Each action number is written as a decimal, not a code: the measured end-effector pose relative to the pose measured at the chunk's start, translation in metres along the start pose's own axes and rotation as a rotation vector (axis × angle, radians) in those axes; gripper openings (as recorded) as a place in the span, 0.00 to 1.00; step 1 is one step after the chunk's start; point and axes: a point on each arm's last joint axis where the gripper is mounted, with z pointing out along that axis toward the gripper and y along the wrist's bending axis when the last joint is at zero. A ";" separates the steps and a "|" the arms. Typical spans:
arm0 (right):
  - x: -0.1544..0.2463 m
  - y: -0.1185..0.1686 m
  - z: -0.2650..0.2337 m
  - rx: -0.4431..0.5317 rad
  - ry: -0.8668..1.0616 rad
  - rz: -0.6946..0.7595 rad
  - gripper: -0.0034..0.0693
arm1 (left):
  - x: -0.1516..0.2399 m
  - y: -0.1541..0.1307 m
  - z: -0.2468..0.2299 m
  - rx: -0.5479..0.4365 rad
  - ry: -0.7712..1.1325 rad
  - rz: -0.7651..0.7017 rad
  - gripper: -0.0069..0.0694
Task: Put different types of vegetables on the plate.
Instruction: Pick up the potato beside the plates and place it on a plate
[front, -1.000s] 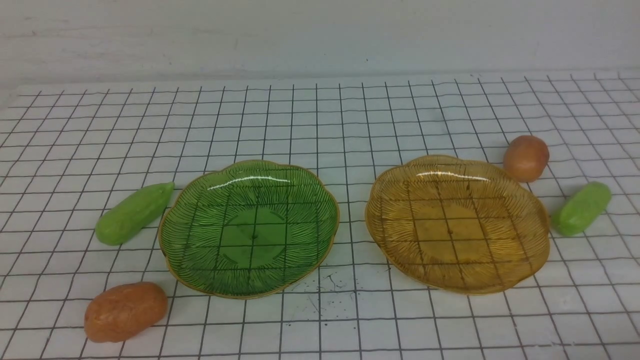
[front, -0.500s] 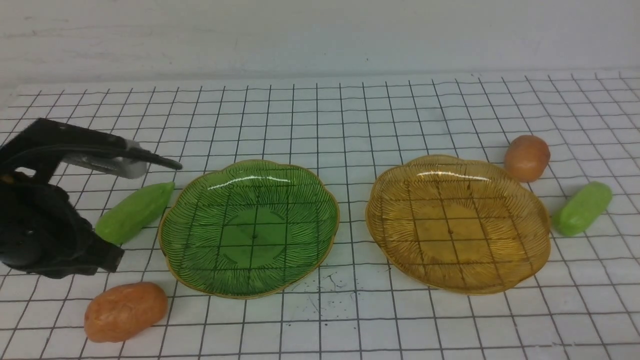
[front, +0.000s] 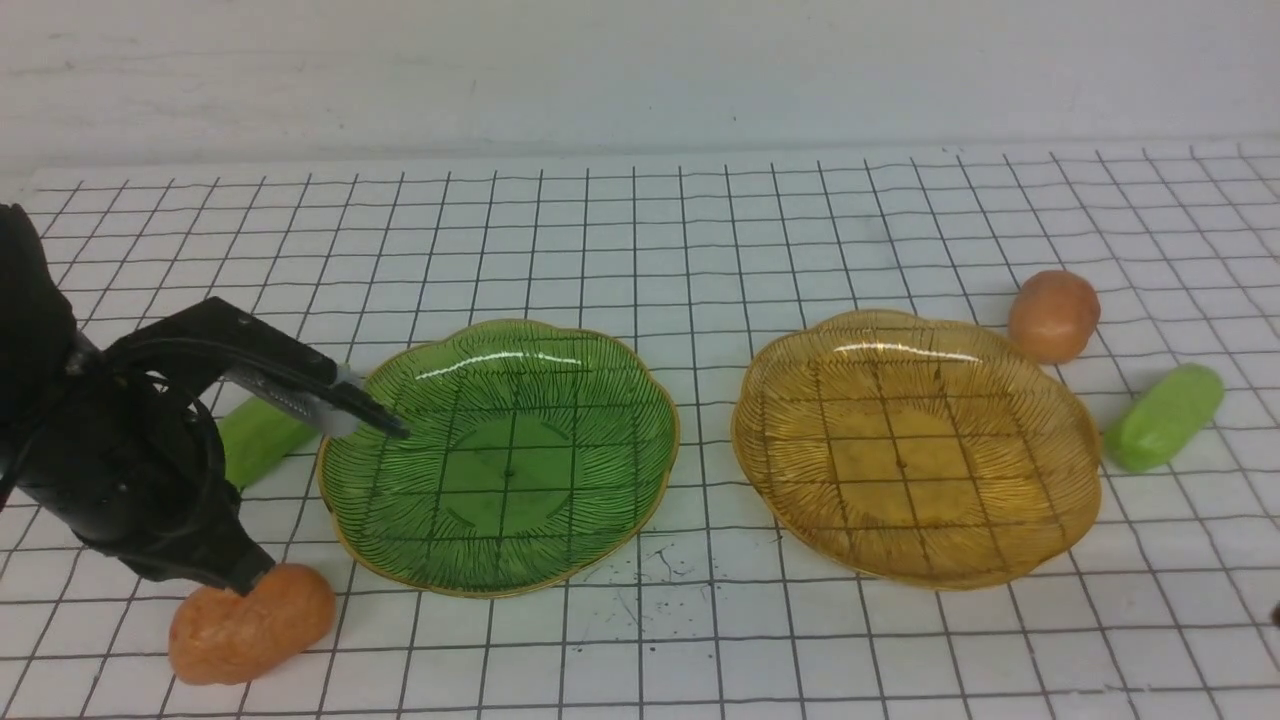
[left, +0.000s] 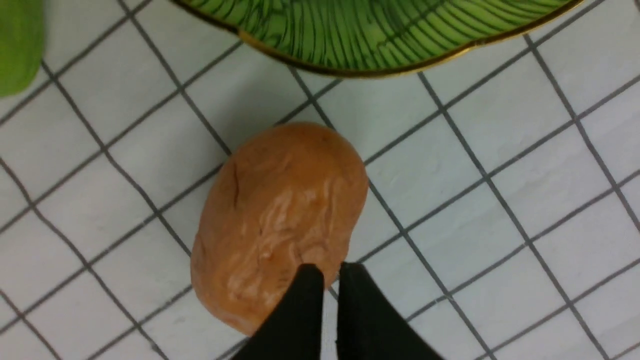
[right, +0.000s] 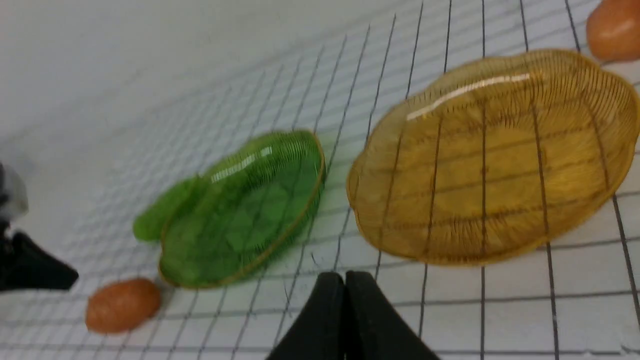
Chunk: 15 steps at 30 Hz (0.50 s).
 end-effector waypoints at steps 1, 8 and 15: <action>-0.002 0.000 0.005 -0.003 0.043 0.004 0.03 | -0.002 0.001 0.003 -0.001 -0.007 0.009 0.20; -0.004 0.011 0.016 -0.152 0.116 0.027 0.03 | -0.007 0.011 0.032 -0.005 0.053 0.032 0.80; -0.006 0.015 0.016 -0.193 0.093 0.003 0.03 | -0.008 0.015 0.053 0.020 0.108 0.032 0.98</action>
